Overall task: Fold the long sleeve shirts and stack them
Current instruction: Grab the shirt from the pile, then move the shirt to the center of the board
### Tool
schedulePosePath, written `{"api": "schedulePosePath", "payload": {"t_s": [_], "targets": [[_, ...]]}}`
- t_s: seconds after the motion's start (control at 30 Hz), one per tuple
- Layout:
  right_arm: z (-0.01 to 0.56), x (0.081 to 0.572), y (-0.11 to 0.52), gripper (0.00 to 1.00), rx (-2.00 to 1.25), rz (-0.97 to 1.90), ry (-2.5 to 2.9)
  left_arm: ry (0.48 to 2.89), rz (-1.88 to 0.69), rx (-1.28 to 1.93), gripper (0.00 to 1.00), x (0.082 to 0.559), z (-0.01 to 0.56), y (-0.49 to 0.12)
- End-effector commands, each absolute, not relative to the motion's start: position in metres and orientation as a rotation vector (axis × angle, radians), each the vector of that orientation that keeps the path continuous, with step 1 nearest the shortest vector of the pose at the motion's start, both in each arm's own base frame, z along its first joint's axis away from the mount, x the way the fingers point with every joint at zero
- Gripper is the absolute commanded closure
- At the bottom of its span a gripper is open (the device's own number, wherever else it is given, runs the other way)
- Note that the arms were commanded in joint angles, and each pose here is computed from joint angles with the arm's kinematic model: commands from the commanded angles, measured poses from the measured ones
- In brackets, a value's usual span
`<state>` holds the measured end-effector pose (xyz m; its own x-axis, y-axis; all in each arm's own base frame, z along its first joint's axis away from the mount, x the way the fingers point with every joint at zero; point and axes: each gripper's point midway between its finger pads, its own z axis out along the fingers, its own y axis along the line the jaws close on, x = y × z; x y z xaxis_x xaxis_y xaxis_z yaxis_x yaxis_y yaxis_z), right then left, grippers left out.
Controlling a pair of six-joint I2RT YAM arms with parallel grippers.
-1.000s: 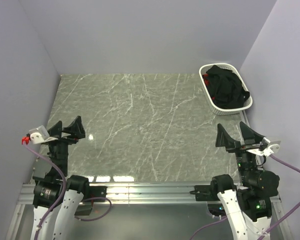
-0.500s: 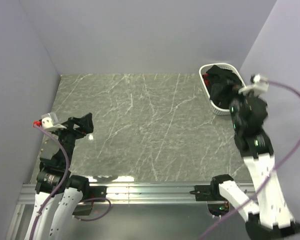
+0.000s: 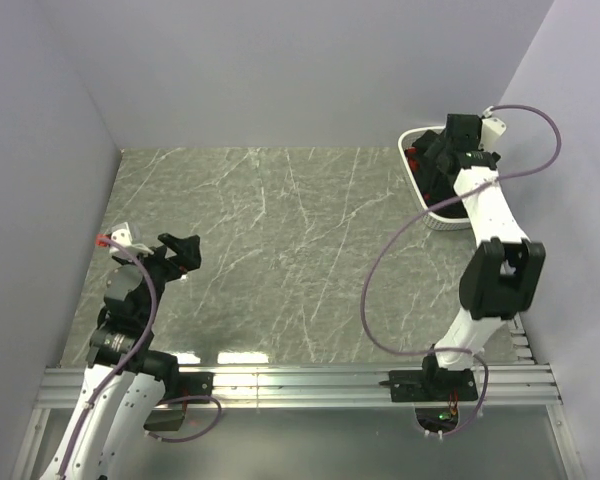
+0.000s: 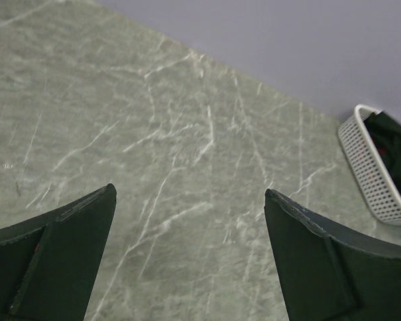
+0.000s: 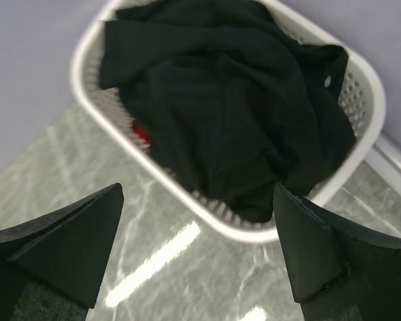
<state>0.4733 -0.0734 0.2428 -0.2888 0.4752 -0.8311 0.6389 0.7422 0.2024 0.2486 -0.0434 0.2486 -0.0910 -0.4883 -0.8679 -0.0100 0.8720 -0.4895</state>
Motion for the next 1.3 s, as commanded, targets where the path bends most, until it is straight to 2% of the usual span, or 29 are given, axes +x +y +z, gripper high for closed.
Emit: {"api": "schedulePosePath", "payload": {"t_s": [0.0,0.2,0.3,0.33,0.4,0.43,0.5,0.53,0.6,0.63,0.87,1.1,1.27], "targets": [[0.242,0.502,-0.098,0.0,0.968,-0.192,1.851,1.614,-0.404,-0.381,0.01,0.256,0.249,-0.044],[0.188,0.536,-0.117,0.03,1.037,-0.147,1.876,1.646,-0.363,-0.38,0.01,0.26,0.242,-0.041],[0.177,0.538,-0.124,0.21,1.039,-0.167,1.892,1.663,-0.351,-0.374,0.01,0.263,0.24,-0.041],[0.181,0.537,-0.126,0.4,1.025,-0.187,1.892,1.671,-0.348,-0.373,0.01,0.263,0.238,-0.041],[0.199,0.531,-0.131,0.58,1.014,-0.211,1.854,1.673,-0.346,-0.372,0.01,0.264,0.238,-0.041],[0.204,0.526,-0.132,0.72,0.987,-0.24,1.851,1.67,-0.348,-0.37,0.01,0.263,0.238,-0.041],[0.238,0.521,-0.131,0.82,0.942,-0.231,1.792,1.67,-0.35,-0.373,0.01,0.263,0.237,-0.042],[0.253,0.517,-0.133,0.91,0.909,-0.262,1.774,1.668,-0.348,-0.375,0.01,0.263,0.237,-0.041],[0.288,0.511,-0.12,0.97,0.851,-0.27,1.73,1.671,-0.353,-0.371,0.01,0.263,0.237,-0.042],[0.303,0.507,-0.118,1.0,0.813,-0.296,1.715,1.672,-0.357,-0.367,0.01,0.263,0.237,-0.043],[0.435,0.483,-0.044,1.0,0.543,-0.207,1.501,1.693,-0.341,-0.384,0.02,0.262,0.233,-0.041],[0.555,0.449,0.081,1.0,0.145,0.071,1.293,1.697,-0.335,-0.395,0.01,0.261,0.235,-0.039],[0.604,0.423,0.17,1.0,-0.114,0.29,1.178,1.689,-0.33,-0.406,0.01,0.26,0.236,-0.037]]}}
